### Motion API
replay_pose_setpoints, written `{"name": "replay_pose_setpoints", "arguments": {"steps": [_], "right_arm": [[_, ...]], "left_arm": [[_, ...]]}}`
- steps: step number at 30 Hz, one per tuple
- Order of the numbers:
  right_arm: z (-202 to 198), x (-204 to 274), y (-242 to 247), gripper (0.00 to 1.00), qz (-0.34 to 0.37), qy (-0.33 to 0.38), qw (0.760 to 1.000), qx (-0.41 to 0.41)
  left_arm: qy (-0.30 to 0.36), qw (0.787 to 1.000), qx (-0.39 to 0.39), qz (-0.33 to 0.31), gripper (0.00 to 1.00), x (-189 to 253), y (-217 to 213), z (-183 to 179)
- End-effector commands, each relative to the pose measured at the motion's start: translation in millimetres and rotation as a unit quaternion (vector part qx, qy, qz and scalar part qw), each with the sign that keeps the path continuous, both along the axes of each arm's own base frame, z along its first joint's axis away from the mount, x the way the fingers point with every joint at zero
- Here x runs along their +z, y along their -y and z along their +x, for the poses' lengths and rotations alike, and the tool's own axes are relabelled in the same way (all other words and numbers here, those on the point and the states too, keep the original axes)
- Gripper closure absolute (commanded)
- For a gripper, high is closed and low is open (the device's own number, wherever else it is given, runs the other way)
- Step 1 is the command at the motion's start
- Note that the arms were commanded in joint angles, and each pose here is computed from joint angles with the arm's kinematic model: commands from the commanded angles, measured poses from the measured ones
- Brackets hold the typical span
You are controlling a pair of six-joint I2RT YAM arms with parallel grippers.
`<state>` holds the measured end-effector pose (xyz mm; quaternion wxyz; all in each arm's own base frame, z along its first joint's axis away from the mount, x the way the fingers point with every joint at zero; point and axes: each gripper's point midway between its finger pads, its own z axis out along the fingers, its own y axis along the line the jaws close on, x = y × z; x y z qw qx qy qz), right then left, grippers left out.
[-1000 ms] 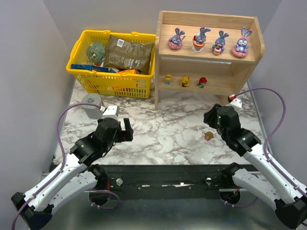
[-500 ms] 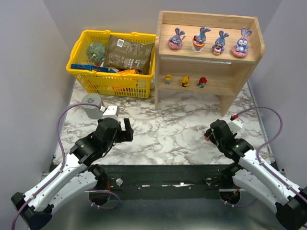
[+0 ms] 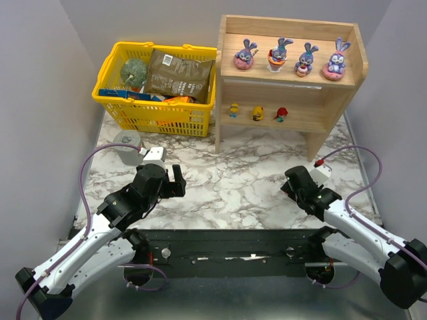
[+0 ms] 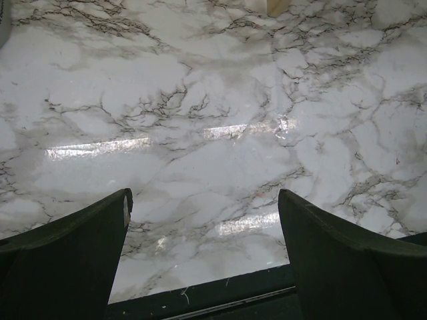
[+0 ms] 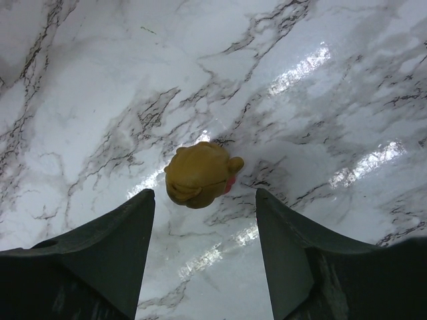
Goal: Place and organize the plastic toys onto the shelf
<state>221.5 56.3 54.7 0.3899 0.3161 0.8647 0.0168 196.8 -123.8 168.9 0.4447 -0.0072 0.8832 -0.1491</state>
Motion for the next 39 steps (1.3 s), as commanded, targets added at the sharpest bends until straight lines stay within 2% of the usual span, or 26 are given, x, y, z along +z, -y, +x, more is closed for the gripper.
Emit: {"name": "replay_pose_setpoints", "arguments": {"steps": [1,13,27,33,39], "right_arm": [[12,8,-2,0.33,-0.009,0.018,1.000,0.004],[15,-2,0,0.42,-0.034,-0.014,0.999,-0.019],[16,0,1,0.43,-0.036,-0.017,0.999,-0.025],[17,1,-1,0.60,-0.036,-0.017,0.999,-0.026],[20,7,0,0.82,-0.044,-0.015,0.999,-0.024]], "left_arm": [[0.012,1.000,-0.007,-0.007,0.01,8,2,1],[0.011,1.000,-0.010,-0.008,0.01,7,3,1],[0.012,1.000,-0.008,-0.008,0.01,8,3,1],[0.012,1.000,-0.008,-0.008,0.01,8,2,1],[0.014,1.000,-0.008,-0.010,0.01,9,2,1]]}}
